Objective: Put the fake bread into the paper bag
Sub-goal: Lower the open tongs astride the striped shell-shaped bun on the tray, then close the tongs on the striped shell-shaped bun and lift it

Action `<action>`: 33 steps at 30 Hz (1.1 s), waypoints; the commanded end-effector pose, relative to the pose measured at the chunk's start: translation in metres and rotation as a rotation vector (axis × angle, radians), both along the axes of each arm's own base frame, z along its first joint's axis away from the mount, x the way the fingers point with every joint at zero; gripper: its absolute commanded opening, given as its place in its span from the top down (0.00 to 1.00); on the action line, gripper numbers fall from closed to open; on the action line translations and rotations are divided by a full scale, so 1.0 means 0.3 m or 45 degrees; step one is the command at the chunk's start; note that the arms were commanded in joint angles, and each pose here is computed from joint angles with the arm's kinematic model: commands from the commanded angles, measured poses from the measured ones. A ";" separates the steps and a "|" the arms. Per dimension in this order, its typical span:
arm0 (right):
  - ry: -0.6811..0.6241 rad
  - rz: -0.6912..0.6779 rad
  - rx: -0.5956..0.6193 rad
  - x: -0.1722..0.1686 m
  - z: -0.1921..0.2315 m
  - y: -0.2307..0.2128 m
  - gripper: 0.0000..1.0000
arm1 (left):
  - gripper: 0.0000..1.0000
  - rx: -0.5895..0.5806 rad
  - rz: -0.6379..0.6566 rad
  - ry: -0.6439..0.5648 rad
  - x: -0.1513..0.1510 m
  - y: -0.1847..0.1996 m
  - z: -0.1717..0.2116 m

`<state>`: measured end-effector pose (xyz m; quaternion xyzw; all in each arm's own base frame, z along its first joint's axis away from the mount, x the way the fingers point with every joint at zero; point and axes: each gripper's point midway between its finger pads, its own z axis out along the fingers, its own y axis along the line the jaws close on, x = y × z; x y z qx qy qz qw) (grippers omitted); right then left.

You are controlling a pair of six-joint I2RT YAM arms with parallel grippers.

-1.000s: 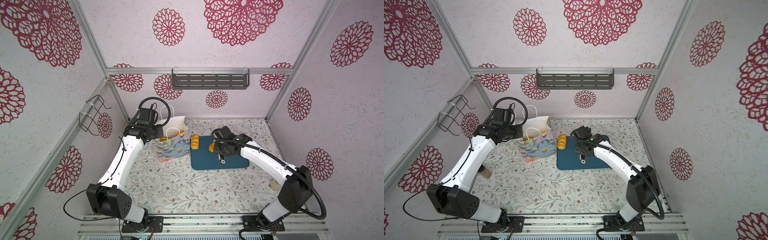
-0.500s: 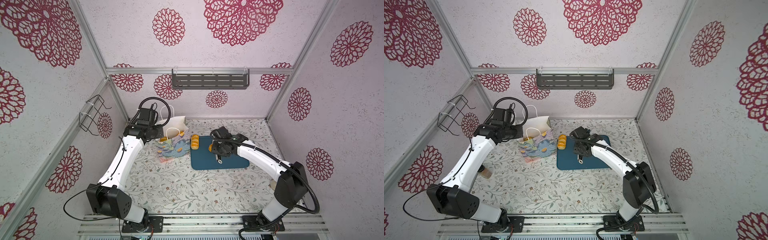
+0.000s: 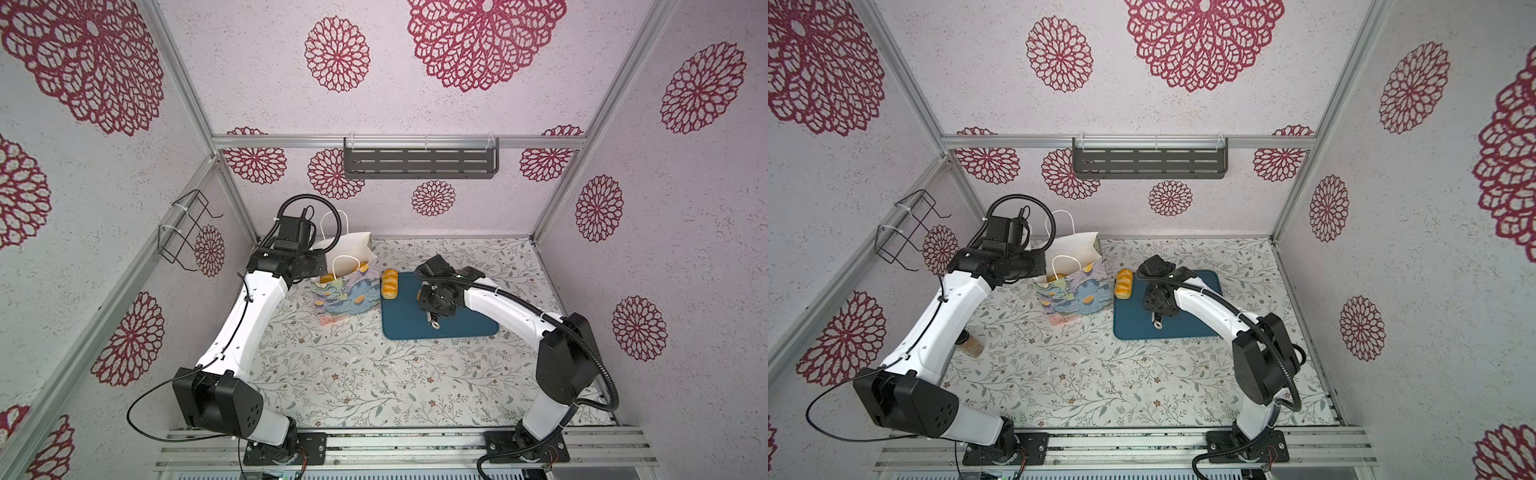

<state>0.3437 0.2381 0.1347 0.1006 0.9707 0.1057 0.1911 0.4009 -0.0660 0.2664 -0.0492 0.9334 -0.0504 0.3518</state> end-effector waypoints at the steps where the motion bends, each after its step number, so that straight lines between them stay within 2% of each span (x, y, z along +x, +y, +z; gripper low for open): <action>1: -0.044 -0.036 0.029 0.036 0.047 0.010 0.58 | 1.00 -0.007 -0.028 0.016 -0.012 -0.022 -0.009; 11: 0.033 -0.053 -0.039 0.040 -0.010 0.007 0.58 | 1.00 -0.016 -0.035 0.015 -0.012 -0.028 -0.007; 23: 0.050 -0.039 -0.041 0.054 -0.031 0.024 0.57 | 1.00 -0.014 -0.035 0.022 -0.011 -0.029 -0.013; 33: 0.074 -0.040 -0.126 0.069 -0.057 0.006 0.57 | 1.00 -0.016 -0.037 0.022 -0.012 -0.032 -0.012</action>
